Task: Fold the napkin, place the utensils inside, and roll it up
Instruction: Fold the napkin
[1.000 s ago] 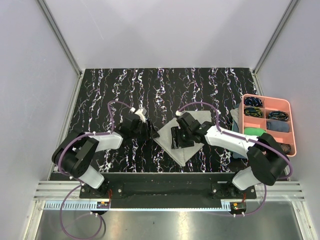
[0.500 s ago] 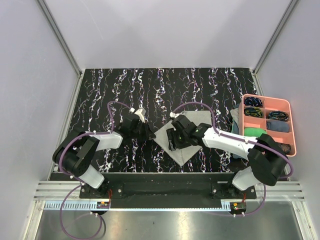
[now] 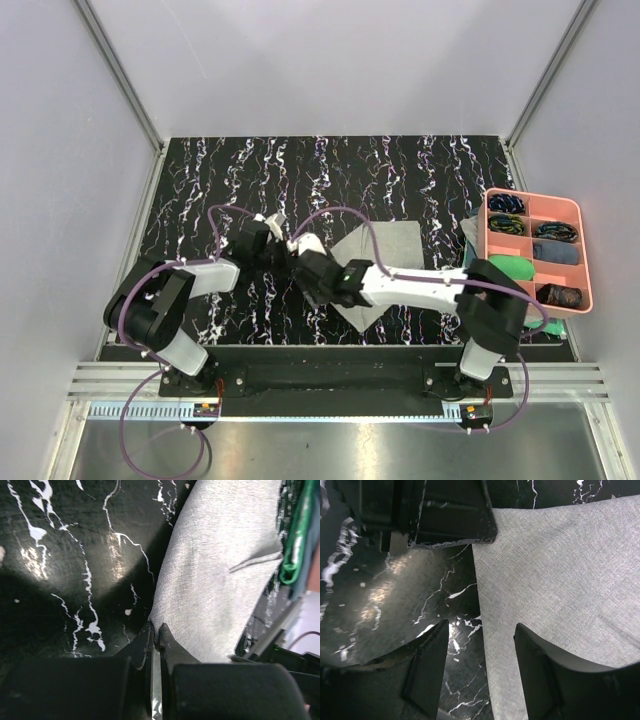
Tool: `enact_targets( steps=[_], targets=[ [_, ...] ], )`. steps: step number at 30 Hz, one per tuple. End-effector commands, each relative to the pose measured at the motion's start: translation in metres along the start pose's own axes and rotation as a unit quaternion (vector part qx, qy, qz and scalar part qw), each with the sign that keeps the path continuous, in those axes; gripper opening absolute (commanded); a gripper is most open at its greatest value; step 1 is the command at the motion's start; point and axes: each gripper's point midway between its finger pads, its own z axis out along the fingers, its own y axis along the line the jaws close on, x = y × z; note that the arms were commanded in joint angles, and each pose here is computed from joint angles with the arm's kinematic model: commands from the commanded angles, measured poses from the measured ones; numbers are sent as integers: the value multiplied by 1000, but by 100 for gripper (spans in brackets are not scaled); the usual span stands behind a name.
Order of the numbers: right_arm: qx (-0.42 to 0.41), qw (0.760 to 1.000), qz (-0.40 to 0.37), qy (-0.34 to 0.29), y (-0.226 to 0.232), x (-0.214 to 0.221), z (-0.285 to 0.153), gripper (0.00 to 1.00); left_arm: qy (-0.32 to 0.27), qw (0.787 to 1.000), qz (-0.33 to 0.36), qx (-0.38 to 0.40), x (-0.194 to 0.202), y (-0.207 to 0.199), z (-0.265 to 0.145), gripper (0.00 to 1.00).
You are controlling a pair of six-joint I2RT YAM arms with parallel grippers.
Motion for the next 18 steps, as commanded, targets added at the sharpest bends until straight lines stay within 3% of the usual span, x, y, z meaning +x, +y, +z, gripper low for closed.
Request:
enact_targets(
  steps=[1,5,18],
  targets=[
    [82,994,-64,-44,1,-15,7,63,-7,998,-10,61,-17,-29,-7,0],
    [144,985,-77,-57,-4,-14,18,64,-5,997,-16,70,-18,-32,-10,0],
    [239,960,-139,-47,-13,11,39,62,-9,997,-24,76,-24,-32,-16,0]
  ],
)
